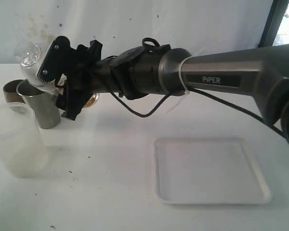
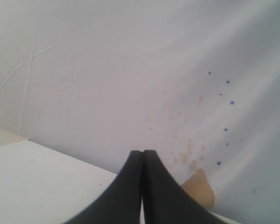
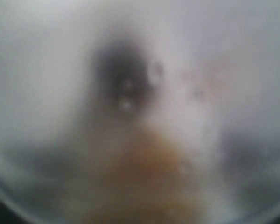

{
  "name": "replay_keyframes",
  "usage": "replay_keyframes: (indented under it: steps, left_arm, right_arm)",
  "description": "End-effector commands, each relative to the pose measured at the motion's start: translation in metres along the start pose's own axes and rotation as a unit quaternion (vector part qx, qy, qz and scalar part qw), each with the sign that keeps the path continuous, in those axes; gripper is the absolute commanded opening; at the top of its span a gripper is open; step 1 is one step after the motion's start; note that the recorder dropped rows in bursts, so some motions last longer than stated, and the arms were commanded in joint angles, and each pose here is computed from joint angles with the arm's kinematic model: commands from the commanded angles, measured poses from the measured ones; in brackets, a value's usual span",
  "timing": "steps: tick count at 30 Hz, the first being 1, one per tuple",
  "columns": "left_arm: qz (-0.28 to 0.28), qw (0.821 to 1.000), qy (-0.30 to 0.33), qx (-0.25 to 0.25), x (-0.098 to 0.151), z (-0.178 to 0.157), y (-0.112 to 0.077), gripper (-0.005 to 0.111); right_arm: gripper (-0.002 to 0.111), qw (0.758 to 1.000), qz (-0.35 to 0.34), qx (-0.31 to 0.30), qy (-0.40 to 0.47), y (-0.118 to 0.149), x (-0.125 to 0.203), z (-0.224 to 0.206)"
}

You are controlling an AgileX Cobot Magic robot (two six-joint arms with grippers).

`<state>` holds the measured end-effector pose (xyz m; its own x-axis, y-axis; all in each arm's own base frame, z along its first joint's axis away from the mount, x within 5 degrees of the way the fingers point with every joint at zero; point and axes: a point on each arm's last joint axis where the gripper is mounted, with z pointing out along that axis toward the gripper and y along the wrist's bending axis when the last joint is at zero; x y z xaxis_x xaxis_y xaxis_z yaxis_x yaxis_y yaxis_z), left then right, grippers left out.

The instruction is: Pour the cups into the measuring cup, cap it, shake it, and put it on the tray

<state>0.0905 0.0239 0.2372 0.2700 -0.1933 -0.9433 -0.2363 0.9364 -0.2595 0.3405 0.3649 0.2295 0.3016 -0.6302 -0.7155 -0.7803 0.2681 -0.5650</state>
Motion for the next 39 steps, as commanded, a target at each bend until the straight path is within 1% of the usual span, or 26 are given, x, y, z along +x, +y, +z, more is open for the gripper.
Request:
replay_keyframes:
  steps: [1,6,11,14,16,19,23,25,27,29,32,36,39]
  left_arm:
    - [0.004,1.0,-0.003,-0.008,0.0,-0.001,0.002,0.0]
    - [0.009,1.0,-0.003,-0.008,0.0,-0.001,0.002,0.0]
    - [0.009,1.0,-0.006,-0.011,-0.001,-0.001,0.002,0.0]
    - [0.009,1.0,-0.006,-0.011,-0.001,-0.001,0.002,0.0]
    - [0.009,1.0,-0.006,-0.011,-0.001,-0.001,0.002,0.0]
    - [0.01,1.0,-0.006,-0.011,-0.001,-0.001,0.003,0.0]
    - [0.012,1.0,-0.006,-0.011,-0.001,-0.001,0.003,0.0]
    - [0.012,1.0,-0.006,-0.011,-0.001,-0.001,0.003,0.0]
    - [0.011,1.0,-0.004,-0.013,0.0,-0.001,0.003,0.0]
    - [0.011,1.0,-0.002,-0.011,0.0,-0.001,0.003,0.0]
    - [0.011,1.0,0.002,-0.008,0.001,-0.001,0.002,0.0]
    - [0.011,1.0,0.004,-0.006,0.001,-0.001,0.002,0.0]
    - [0.01,1.0,0.005,-0.006,0.001,-0.001,0.002,0.0]
  right_arm:
    - [0.0,0.997,-0.059,0.039,-0.015,-0.011,-0.025,-0.008]
    - [0.0,0.988,-0.146,0.042,-0.008,-0.01,-0.027,-0.007]
    - [0.0,0.987,-0.158,0.039,-0.004,-0.007,-0.024,-0.004]
    - [0.0,0.982,-0.185,0.039,0.007,0.0,-0.02,0.003]
    - [0.0,0.98,-0.193,0.054,0.016,0.004,-0.018,0.008]
    - [0.0,0.976,-0.195,0.09,0.028,0.003,-0.019,0.013]
    - [0.0,0.973,-0.201,0.114,0.02,0.001,-0.03,0.016]
    - [0.0,0.968,-0.225,0.109,0.016,0.003,-0.032,0.019]
    - [0.0,0.958,-0.266,0.108,0.015,0.007,-0.033,0.022]
    - [0.0,0.952,-0.287,0.107,0.015,0.01,-0.032,0.024]
    - [0.0,0.948,-0.299,0.108,0.017,0.011,-0.03,0.026]
    - [0.0,0.936,-0.333,0.114,0.017,0.013,-0.031,0.027]
    - [0.0,0.927,-0.345,0.145,0.019,0.011,-0.036,0.025]
